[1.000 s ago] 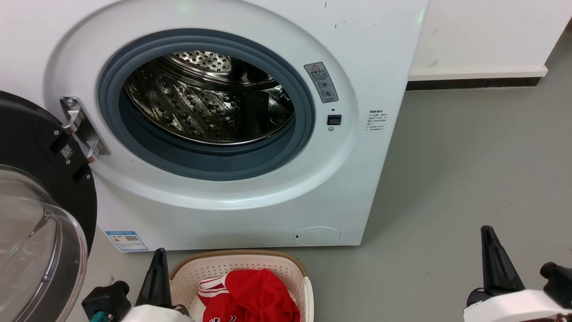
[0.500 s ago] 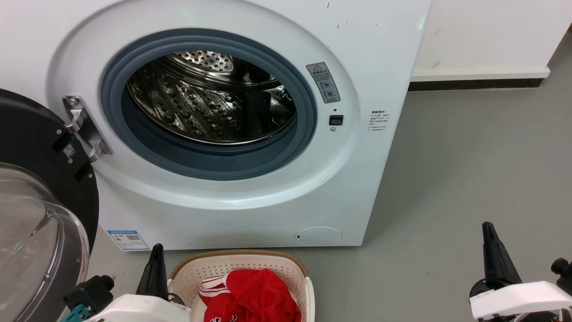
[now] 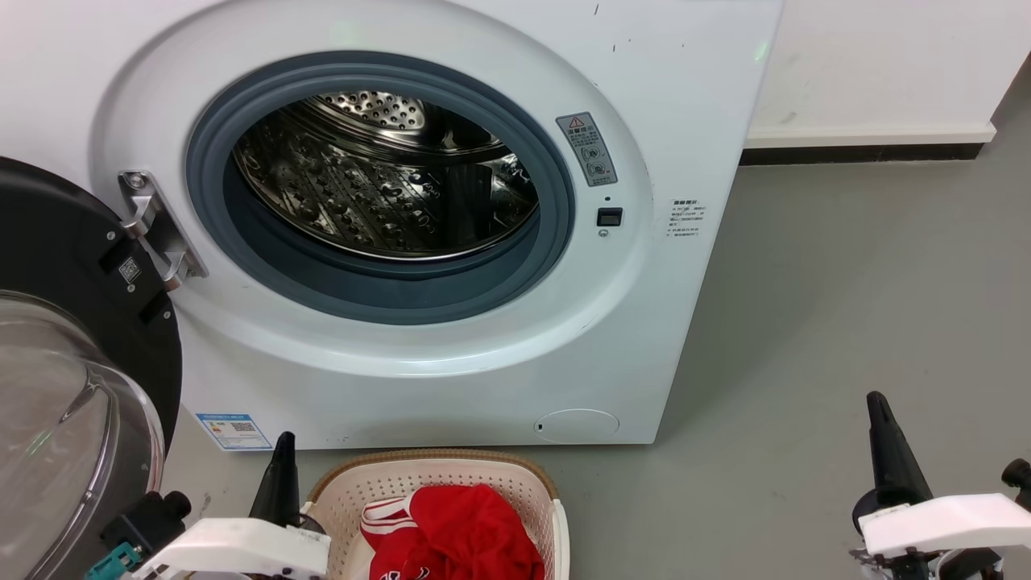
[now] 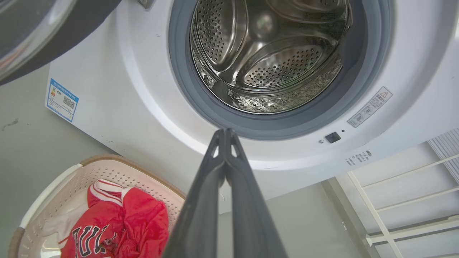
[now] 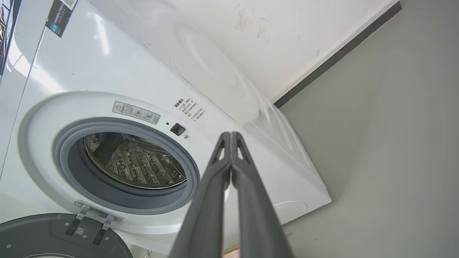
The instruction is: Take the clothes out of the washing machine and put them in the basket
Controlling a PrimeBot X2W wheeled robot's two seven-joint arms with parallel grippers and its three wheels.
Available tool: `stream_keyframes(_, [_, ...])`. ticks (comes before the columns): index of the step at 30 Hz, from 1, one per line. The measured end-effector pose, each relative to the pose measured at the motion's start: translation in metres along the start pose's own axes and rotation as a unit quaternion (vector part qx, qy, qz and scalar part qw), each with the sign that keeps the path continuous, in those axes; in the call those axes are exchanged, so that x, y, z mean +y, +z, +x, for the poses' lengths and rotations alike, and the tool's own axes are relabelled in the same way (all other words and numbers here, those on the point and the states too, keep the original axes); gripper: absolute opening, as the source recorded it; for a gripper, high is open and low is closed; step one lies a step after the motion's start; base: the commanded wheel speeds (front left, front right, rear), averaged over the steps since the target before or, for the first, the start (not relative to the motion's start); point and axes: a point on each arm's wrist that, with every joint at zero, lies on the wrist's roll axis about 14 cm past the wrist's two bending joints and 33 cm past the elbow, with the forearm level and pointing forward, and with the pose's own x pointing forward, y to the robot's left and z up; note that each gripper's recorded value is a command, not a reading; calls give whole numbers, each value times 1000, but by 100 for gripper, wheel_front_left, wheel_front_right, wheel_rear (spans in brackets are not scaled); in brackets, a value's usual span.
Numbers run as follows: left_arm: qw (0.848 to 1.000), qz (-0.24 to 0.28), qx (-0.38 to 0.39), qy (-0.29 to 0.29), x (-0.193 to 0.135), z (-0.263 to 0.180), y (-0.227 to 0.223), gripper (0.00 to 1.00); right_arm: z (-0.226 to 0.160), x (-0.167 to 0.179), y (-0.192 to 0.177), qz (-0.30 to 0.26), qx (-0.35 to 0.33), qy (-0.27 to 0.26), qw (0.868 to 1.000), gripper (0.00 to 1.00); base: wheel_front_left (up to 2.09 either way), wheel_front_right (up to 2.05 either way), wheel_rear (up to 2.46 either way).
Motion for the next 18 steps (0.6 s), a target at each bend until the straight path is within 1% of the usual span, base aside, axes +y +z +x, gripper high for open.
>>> stream_keyframes(3, [1000,-21,0,-2,-1,2,2,0,1,0,-1,20,3,-2,1000,0,0,0,0])
stream_keyframes(4, [999,-41,1,0,0,2,2,0,1,-2,-2,39,6,-4,999,0,0,0,0])
stream_keyframes(18, [992,-129,4,-5,-1,7,5,0,7,1,-4,126,13,-4,992,0,0,0,0])
